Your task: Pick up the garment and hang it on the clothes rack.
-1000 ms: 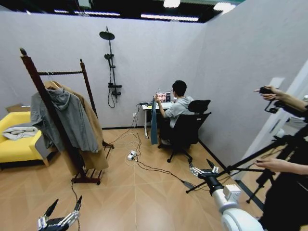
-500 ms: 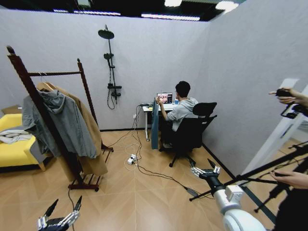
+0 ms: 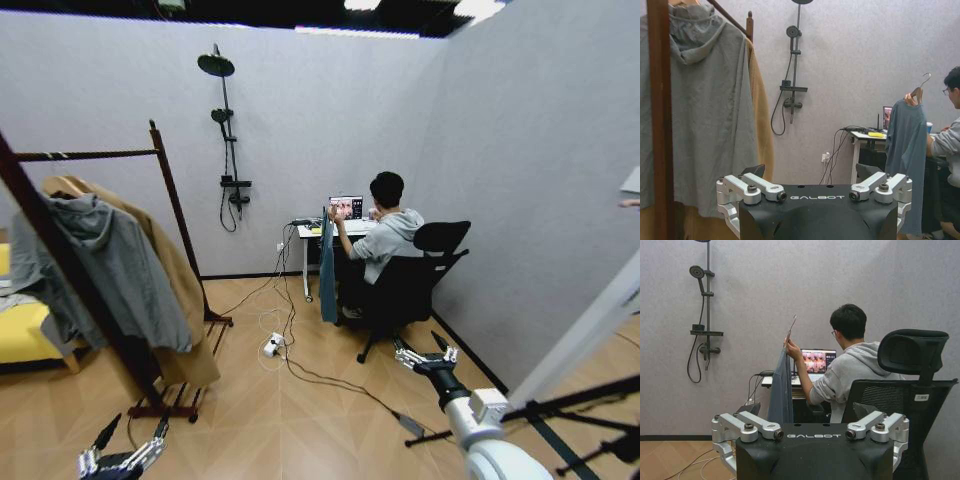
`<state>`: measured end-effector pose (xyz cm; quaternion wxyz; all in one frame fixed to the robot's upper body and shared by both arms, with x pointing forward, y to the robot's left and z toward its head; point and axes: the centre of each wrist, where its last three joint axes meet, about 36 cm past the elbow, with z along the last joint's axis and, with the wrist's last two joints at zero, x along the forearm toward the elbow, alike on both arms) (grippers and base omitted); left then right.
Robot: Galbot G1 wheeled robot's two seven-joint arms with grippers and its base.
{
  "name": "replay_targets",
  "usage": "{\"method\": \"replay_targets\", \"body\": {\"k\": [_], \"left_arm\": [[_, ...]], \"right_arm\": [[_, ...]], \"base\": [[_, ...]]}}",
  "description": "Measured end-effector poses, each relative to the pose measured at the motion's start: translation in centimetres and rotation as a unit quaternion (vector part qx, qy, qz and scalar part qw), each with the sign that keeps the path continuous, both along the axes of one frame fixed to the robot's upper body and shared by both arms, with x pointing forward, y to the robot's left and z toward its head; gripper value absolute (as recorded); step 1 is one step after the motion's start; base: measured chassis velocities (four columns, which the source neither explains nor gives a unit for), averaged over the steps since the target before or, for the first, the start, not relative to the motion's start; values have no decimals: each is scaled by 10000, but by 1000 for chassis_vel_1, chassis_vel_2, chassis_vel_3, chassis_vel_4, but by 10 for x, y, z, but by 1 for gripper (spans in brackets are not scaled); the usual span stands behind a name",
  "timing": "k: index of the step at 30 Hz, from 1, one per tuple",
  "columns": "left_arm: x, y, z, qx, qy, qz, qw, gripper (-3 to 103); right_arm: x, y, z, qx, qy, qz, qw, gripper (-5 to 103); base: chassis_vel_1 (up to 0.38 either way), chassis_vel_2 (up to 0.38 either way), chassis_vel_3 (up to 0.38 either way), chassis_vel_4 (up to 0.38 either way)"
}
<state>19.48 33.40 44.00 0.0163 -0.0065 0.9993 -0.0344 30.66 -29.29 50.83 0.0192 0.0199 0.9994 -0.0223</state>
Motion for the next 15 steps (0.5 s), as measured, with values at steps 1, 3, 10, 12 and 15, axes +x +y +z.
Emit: {"method": "replay_targets", "body": {"k": [1,3,10,12,15], "left_arm": [[0,0,0,0,0,0,10000,100],[0,0,0,0,0,-1,10000,100],[0,0,0,0,0,0,10000,100],[0,0,0,0,0,0,10000,100],[0,0,0,0,0,-1,10000,100]], "right_arm": [[0,0,1,-2,-15,-5,10000,100],[0,0,3,1,-42,-13,10000,100],[1,2,8,20,-107,-49,9999,100],[0,1,10,42,-129,-60,9999,100],[0,1,10,48,-136,-69,9999,100]], "base": [[-251,265,300,-259],[-291,270,300,-256],[-246,251,254,-245],[-250,250,241,-250],[-240,262,234,-253]]}}
